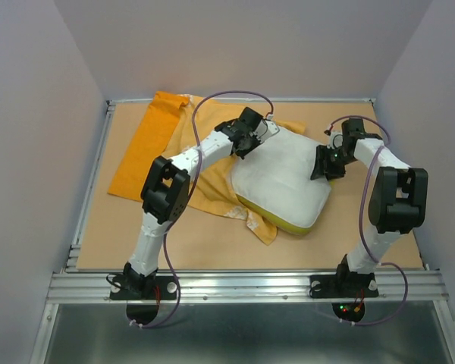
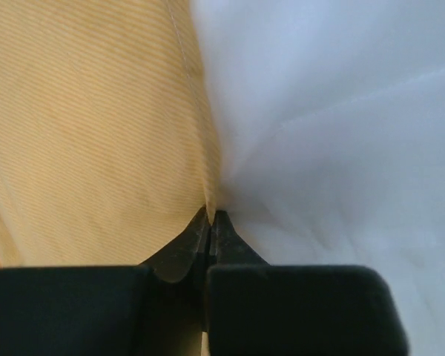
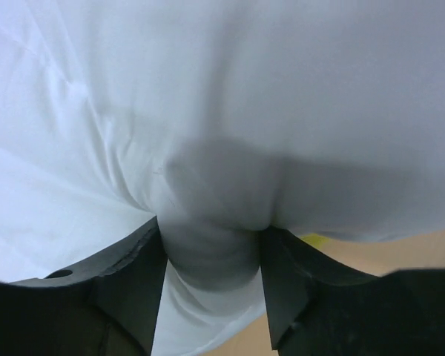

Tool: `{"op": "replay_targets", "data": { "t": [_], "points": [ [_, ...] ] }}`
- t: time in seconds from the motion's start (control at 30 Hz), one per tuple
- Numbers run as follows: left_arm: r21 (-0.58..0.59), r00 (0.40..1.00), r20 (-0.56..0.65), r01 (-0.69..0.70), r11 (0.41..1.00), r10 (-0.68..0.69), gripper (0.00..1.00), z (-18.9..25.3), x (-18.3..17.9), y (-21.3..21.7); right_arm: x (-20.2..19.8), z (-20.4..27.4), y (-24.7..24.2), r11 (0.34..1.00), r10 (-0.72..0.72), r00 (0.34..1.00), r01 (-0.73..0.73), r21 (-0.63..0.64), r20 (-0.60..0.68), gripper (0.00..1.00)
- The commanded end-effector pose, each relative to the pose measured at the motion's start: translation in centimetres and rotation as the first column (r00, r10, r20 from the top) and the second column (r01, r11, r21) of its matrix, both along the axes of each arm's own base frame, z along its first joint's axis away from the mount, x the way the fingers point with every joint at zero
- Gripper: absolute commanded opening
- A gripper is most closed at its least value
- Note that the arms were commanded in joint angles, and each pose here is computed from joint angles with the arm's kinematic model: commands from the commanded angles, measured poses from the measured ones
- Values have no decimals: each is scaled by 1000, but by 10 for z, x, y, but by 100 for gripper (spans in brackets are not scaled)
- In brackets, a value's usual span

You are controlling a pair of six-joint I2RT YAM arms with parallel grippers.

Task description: Put the pillow into the pillowcase

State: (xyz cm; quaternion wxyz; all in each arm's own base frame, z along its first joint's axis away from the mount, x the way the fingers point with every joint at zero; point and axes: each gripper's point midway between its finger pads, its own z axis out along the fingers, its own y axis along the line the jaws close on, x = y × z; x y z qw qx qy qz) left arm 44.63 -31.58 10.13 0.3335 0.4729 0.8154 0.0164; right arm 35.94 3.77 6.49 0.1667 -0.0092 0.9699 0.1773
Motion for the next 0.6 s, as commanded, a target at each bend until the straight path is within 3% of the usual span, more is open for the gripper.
{"op": "replay_targets", "data": {
  "t": [0.0,0.13,0.2,0.33,0.4,0.57],
  "points": [
    [-197,974,34,225,954,-223,0,64,-26,-64,-4,1,25,990,57,998,-52,134,-35,44],
    [-333,892,16,430,839,-451,0,86,-85,-136,-6,9,42,970,71,997,-60,235,-36,25],
    [-410,817,1,527,745,-577,0,95,-125,-174,-9,16,51,958,81,996,-68,279,-34,19],
    [-521,714,-16,592,615,-700,0,105,-172,-210,-17,27,64,935,94,995,-79,345,-27,16],
    [-553,693,-30,588,590,-720,0,102,-180,-215,-20,33,69,924,89,996,-72,374,-28,14],
    [-513,751,-87,529,676,-654,0,74,-154,-189,-31,32,71,920,87,995,-66,387,-38,8]
  ]
}}
